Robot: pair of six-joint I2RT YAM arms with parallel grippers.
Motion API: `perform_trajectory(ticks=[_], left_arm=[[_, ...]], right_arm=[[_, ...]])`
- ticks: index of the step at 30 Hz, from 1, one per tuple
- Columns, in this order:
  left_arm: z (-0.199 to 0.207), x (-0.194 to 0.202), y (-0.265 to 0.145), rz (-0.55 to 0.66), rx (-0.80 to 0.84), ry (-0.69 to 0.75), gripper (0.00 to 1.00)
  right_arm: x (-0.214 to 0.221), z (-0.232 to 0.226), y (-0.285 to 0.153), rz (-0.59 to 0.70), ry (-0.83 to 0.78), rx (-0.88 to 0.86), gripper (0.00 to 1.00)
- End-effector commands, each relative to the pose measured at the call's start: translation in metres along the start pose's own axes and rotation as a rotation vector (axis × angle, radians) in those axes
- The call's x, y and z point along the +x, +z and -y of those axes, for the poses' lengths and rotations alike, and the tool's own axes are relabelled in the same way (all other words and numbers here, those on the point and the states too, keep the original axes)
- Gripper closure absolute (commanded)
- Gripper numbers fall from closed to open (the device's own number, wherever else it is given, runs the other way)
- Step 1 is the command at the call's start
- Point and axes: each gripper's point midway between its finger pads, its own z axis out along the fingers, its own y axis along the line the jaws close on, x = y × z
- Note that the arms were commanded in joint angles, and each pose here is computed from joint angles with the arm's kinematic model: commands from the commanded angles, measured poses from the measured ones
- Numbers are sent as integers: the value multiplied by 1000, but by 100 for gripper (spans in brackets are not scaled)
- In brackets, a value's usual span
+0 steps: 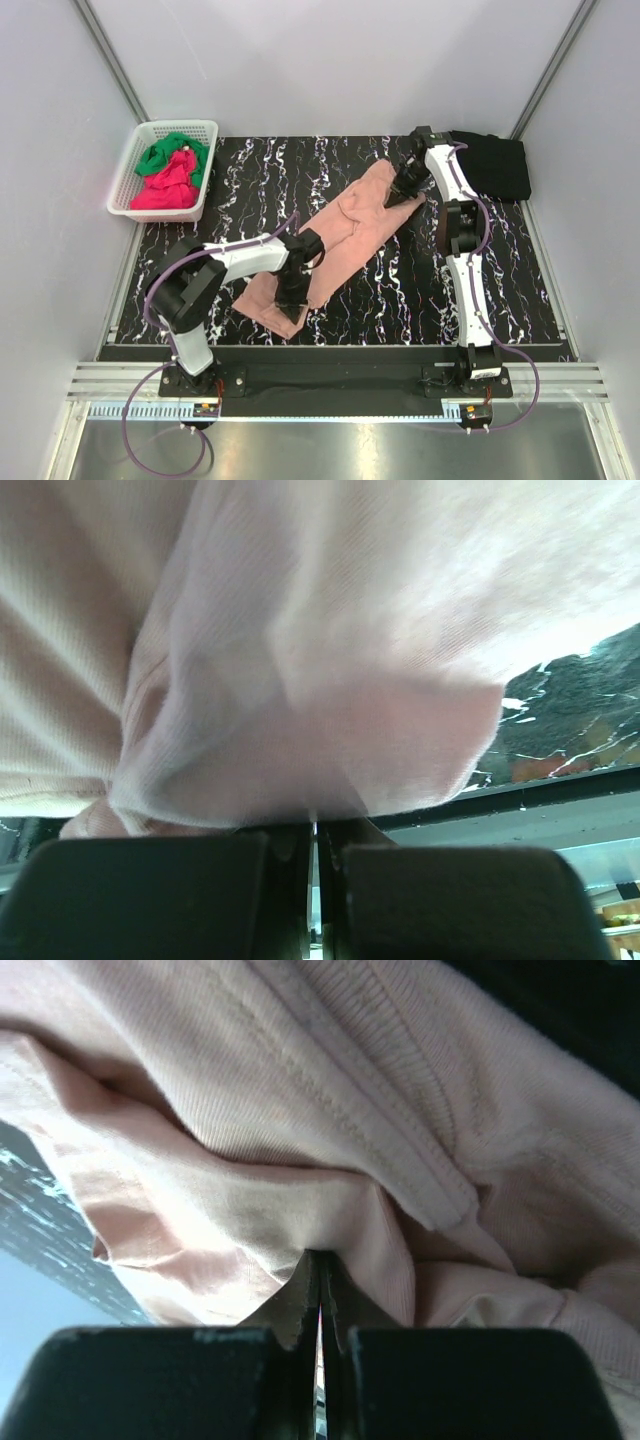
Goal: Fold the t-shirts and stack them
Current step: Fold the tshirt
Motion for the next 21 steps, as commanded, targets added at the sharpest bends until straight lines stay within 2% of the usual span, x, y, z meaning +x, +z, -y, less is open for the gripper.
perform_trajectory(ticks=[1, 6, 11, 13, 15, 17, 19, 20, 21], left_arm=[[29, -27, -1, 82, 92, 52, 100], [30, -41, -4, 128, 65, 66, 100], [22, -52, -17, 202, 21, 79, 100], [16, -55, -26, 230, 5, 78, 79], [8, -61, -42, 283, -17, 71, 76], [3, -70, -70, 366, 2, 59, 68], [-9, -74, -89, 417, -12, 35, 66], [-15, -78, -105, 458, 2, 16, 61], [-21, -77, -112, 467, -1, 2, 60]], right_arm=[[10, -40, -10, -1, -59, -111, 100], [-1, -42, -18, 66, -63, -88, 100], [-14, -53, -62, 209, -158, -85, 100], [-15, -64, -88, 265, -195, -106, 99], [-16, -70, -113, 329, -228, -107, 84], [-13, -81, -156, 419, -269, -122, 82], [0, -94, -196, 479, -293, -169, 70], [12, -91, -196, 439, -276, -173, 68], [27, -92, -214, 442, -268, -185, 69]])
